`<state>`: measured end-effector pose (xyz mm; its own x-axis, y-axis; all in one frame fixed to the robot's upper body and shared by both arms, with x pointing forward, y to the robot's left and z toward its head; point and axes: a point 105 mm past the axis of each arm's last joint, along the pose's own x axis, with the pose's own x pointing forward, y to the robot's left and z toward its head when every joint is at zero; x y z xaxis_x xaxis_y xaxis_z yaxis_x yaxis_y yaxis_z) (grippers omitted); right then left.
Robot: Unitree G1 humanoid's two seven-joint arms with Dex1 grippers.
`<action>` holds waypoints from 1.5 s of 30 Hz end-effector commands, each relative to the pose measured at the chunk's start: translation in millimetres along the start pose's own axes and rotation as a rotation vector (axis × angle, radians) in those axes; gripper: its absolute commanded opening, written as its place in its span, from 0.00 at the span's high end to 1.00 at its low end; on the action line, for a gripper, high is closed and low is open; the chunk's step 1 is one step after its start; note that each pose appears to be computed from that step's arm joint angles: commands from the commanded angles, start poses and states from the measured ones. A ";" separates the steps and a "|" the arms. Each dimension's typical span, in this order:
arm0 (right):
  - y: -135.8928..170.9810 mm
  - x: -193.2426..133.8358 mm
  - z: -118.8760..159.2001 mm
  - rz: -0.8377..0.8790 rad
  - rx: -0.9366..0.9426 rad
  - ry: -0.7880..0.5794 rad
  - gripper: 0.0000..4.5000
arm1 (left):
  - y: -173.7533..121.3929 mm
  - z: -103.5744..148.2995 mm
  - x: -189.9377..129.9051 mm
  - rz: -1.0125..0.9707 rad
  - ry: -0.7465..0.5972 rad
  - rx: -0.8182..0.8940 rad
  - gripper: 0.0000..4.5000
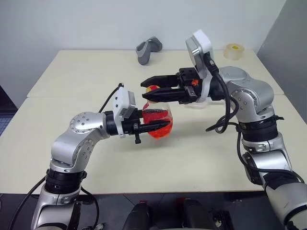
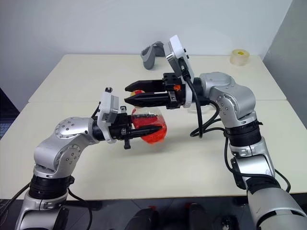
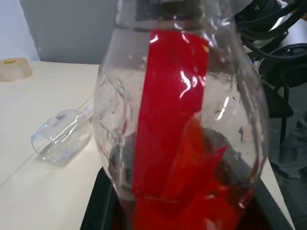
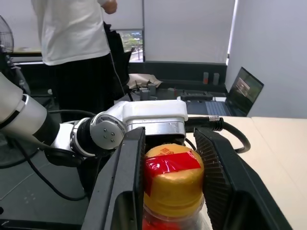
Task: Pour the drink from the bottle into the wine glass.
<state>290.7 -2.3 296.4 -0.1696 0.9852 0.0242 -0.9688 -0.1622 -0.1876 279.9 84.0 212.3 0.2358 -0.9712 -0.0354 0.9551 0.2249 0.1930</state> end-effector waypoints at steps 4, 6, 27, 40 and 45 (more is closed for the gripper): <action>-3.2 -11.6 -0.8 -0.049 -0.015 0.047 0.18 | -11.1 22.4 5.7 -0.038 -0.059 0.077 0.72; -0.8 -15.4 -0.8 -0.055 -0.010 0.052 0.02 | -8.7 21.5 5.2 -0.027 -0.056 0.071 0.72; -18.9 -20.6 5.7 -0.671 -0.114 -0.027 0.00 | 68.7 -5.5 40.6 0.205 -0.095 0.081 0.72; -53.9 -21.5 -3.2 -0.793 -0.192 0.017 0.00 | 72.9 -6.2 49.9 0.172 -0.109 0.101 0.72; -58.0 -33.7 -5.0 -0.828 -0.206 0.048 0.00 | 71.7 -9.8 43.8 0.181 -0.098 0.094 0.72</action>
<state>357.2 -21.7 282.1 0.5969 0.7906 0.1368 -0.7507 0.6105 -0.2526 364.6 55.7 195.1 0.3870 -0.9206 0.0515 0.8958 0.3887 0.2156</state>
